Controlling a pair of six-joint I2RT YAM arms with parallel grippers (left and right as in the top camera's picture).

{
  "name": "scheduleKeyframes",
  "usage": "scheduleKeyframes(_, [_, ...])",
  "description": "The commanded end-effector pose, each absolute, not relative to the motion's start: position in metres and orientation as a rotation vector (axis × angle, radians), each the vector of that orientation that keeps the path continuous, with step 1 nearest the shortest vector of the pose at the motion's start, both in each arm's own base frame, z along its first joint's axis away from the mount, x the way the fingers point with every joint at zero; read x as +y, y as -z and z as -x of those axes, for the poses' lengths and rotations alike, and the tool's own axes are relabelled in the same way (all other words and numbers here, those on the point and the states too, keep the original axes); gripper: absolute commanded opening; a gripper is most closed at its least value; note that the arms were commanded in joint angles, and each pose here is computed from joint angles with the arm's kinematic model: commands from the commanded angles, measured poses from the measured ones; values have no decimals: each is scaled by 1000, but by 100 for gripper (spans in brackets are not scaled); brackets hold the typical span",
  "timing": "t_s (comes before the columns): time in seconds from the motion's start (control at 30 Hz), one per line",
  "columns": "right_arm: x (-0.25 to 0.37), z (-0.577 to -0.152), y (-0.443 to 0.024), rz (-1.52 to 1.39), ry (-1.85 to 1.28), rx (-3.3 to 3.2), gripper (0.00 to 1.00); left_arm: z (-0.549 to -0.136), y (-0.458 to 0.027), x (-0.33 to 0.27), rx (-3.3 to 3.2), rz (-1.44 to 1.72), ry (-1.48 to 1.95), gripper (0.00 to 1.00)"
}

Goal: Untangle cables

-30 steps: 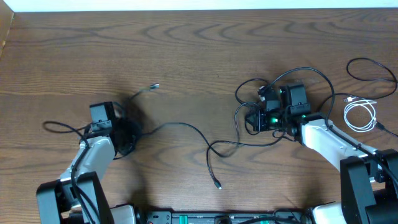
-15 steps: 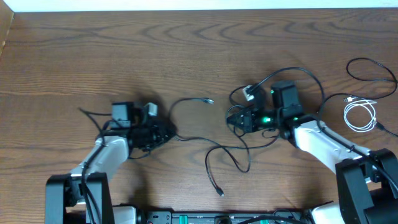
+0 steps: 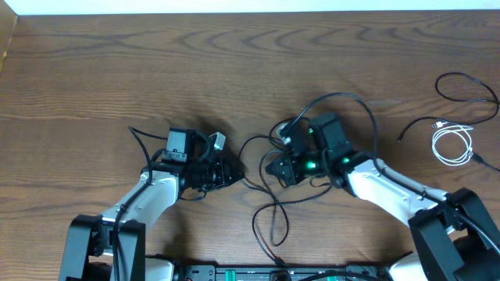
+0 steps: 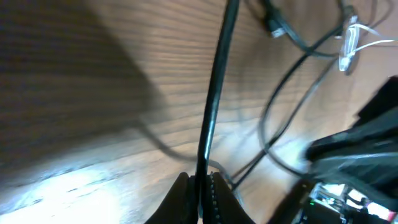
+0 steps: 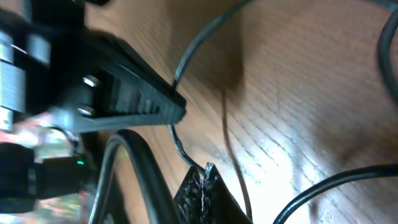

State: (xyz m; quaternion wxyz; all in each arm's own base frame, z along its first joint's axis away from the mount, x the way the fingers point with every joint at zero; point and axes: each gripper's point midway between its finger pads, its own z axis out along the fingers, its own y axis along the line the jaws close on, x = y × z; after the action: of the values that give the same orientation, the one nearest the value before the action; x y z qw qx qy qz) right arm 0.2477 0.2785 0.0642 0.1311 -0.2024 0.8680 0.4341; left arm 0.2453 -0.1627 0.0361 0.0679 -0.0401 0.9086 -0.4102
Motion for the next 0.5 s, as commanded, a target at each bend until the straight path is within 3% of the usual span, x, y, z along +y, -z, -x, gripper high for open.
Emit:
scheduleKeyframes(0.0, [279,-245,-45,645,-1083,2550,1,-239,-45,-173,2725,156,1384,8])
scheduleKeyframes(0.2, [289,-235,-37,717,-968,2549,1,-235,-55,-181,2721,233,1512,8])
scheduleKeyframes(0.47, [303,-220,-36,910,-911,2471,8,-232,-60,-184,2721,265,1572,8])
